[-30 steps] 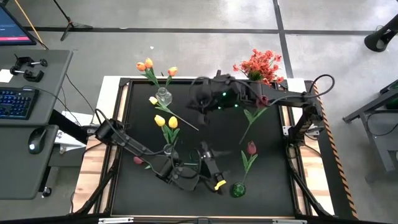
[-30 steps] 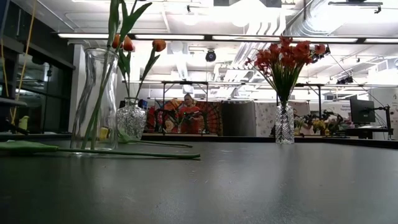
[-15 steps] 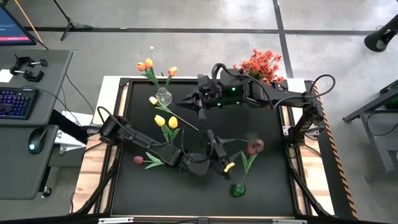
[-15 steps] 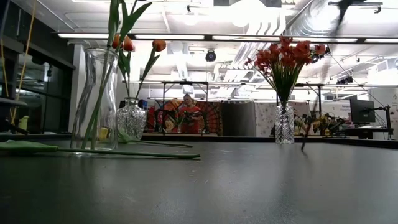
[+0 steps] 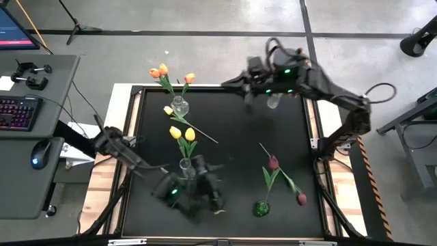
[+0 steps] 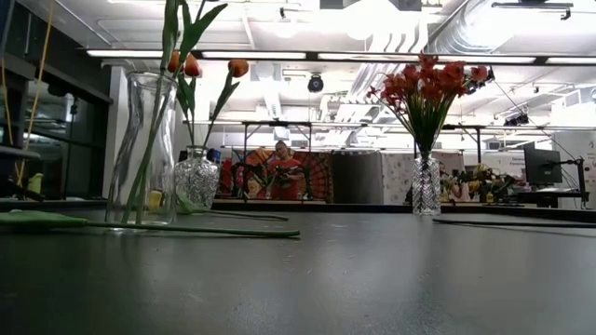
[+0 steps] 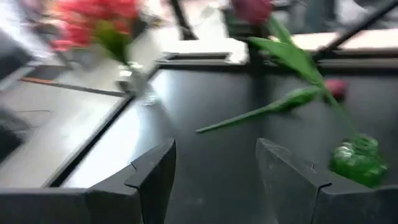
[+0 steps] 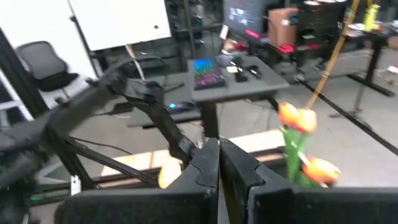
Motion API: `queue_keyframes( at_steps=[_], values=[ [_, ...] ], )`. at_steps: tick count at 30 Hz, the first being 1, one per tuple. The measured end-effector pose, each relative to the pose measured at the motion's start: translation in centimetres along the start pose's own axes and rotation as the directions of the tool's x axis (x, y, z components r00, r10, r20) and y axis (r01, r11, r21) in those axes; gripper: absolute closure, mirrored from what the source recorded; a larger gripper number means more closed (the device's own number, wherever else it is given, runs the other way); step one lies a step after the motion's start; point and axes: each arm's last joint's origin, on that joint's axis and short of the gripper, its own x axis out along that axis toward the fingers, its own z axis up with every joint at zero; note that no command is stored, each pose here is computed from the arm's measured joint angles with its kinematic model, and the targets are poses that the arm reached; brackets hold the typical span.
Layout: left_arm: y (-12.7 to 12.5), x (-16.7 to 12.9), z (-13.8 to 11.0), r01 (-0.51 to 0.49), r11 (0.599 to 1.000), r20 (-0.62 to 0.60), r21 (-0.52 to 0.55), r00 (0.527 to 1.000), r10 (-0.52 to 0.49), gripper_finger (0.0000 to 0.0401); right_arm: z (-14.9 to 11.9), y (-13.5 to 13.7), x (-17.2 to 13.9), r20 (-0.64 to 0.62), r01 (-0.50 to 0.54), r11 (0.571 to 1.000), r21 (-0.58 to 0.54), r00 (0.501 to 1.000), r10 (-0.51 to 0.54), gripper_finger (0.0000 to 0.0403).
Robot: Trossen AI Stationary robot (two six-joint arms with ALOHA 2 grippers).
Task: Sort flowers into vase by color
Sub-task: Put the left dark red flower into the green vase
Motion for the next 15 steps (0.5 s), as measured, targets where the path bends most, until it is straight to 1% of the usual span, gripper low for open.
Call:
queue_keyframes(
  at_steps=[1,3,6,8,10,11,12,13,15],
  values=[
    [0.1,-1.2,-0.3,-0.032,0.999,0.017,-0.021,0.999,0.032,0.0192,0.1,-0.2,-0.8,-0.018,0.012,1.000,0.008,1.000,-0.012,0.0403],
    [0.6,-3.5,-0.6,-0.064,0.995,0.053,-0.072,0.996,0.068,0.0192,0.2,-0.4,-2.5,-0.043,0.034,0.999,0.021,0.998,-0.033,0.0403],
    [1.4,-6.0,-0.5,-0.025,0.985,0.065,-0.172,0.997,0.036,0.0192,-0.2,-0.3,-4.0,-0.117,0.072,0.995,0.066,0.991,-0.064,0.0403],
    [2.0,-6.8,-0.1,0.056,0.977,0.026,-0.208,0.998,-0.052,0.0192,-0.8,-0.2,-4.2,-0.184,0.083,0.992,0.094,0.981,-0.065,0.0403],
    [2.8,-7.6,0.5,0.188,0.956,-0.039,-0.224,0.979,-0.201,0.0192,-1.4,0.2,-4.2,-0.238,0.086,0.990,0.110,0.970,-0.058,0.0402],
    [3.0,-8.1,0.8,0.266,0.936,-0.071,-0.230,0.955,-0.289,0.0192,-1.7,0.4,-4.3,-0.265,0.091,0.989,0.116,0.963,-0.057,0.0402],
    [3.1,-8.7,1.0,0.348,0.909,-0.104,-0.232,0.920,-0.378,0.0192,-1.9,0.7,-4.3,-0.287,0.095,0.989,0.115,0.956,-0.058,0.0402],
    [3.2,-9.2,1.0,0.429,0.872,-0.142,-0.237,0.872,-0.468,0.0192,-2.1,1.0,-4.3,-0.302,0.099,0.989,0.109,0.951,-0.062,0.0402],
    [3.2,-10.3,1.0,0.590,0.760,-0.233,-0.272,0.726,-0.647,0.0192,-2.5,1.6,-4.2,-0.329,0.100,0.991,0.093,0.942,-0.064,0.0402]
  ],
)
